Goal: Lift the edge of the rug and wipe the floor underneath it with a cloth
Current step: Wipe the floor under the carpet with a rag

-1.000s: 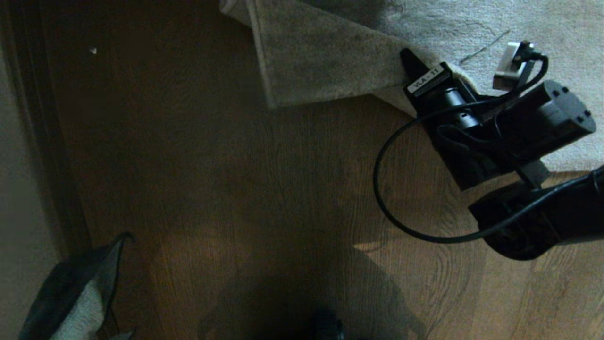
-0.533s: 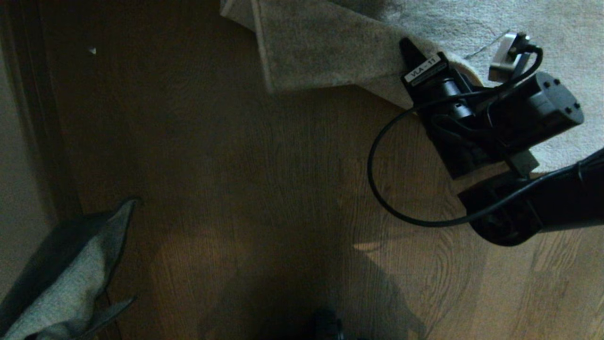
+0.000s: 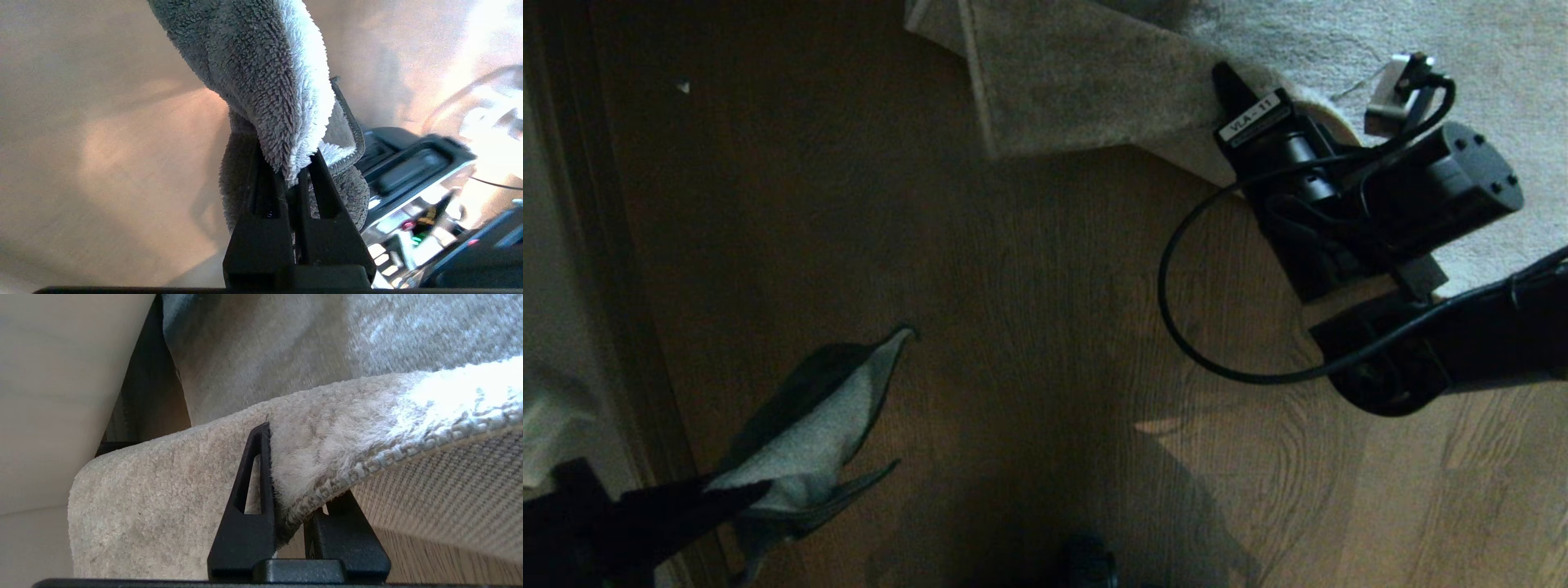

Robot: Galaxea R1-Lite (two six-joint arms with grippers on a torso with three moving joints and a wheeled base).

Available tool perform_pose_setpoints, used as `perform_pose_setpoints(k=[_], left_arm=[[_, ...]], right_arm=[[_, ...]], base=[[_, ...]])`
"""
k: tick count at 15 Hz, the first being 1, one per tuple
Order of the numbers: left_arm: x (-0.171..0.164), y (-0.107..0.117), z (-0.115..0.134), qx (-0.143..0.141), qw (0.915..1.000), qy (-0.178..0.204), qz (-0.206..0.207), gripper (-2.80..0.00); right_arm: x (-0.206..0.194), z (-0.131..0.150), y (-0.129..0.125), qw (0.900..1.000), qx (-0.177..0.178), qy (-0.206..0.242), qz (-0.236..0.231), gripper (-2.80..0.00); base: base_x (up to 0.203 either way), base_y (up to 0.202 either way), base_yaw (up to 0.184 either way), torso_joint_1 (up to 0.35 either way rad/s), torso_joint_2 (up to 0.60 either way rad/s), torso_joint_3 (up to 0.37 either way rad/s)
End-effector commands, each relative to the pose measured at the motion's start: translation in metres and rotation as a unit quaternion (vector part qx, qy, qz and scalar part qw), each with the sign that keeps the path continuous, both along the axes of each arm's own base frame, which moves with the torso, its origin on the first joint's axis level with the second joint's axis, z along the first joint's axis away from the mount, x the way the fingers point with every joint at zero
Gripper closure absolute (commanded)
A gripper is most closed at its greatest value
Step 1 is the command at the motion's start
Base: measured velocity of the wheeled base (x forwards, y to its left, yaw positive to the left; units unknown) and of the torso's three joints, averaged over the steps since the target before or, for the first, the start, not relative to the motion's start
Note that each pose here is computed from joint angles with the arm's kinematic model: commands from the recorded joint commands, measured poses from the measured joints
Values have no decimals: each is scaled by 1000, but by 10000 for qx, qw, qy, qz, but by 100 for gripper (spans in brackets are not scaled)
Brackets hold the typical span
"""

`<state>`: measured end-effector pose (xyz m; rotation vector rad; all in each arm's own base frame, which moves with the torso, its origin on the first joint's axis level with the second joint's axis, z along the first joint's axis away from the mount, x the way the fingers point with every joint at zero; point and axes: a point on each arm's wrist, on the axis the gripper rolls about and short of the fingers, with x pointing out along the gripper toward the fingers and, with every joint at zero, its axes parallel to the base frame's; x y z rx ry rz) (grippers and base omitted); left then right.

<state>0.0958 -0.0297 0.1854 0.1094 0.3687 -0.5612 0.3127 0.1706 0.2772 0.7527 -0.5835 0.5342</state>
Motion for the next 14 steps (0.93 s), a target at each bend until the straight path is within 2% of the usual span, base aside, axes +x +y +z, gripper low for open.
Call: perform_pose_setpoints(k=[1, 4, 7, 10, 14], left_arm=[[41, -24, -11, 10, 9983, 454, -369, 0], [69, -64, -6, -157, 9980, 245, -556, 0], [93, -92, 8, -340, 9990, 166, -244, 0], [111, -105, 23, -509, 9987, -3, 51, 0], [132, -121, 18, -661, 9974, 216, 170, 0]], right_arm=[[8, 0, -4, 9997, 81, -232, -45, 0], [17, 4, -6, 9992, 170, -342, -91, 0], [32, 21, -7, 9960, 493, -737, -64, 0], [37, 19, -6, 9958, 562, -715, -118, 0], [40, 13, -6, 9965, 536, -627, -150, 0]], base=[[0, 0, 0, 0, 0, 0], [0, 0, 0, 0, 0, 0], [0, 0, 0, 0, 0, 0], [0, 0, 0, 0, 0, 0], [0, 0, 0, 0, 0, 0]])
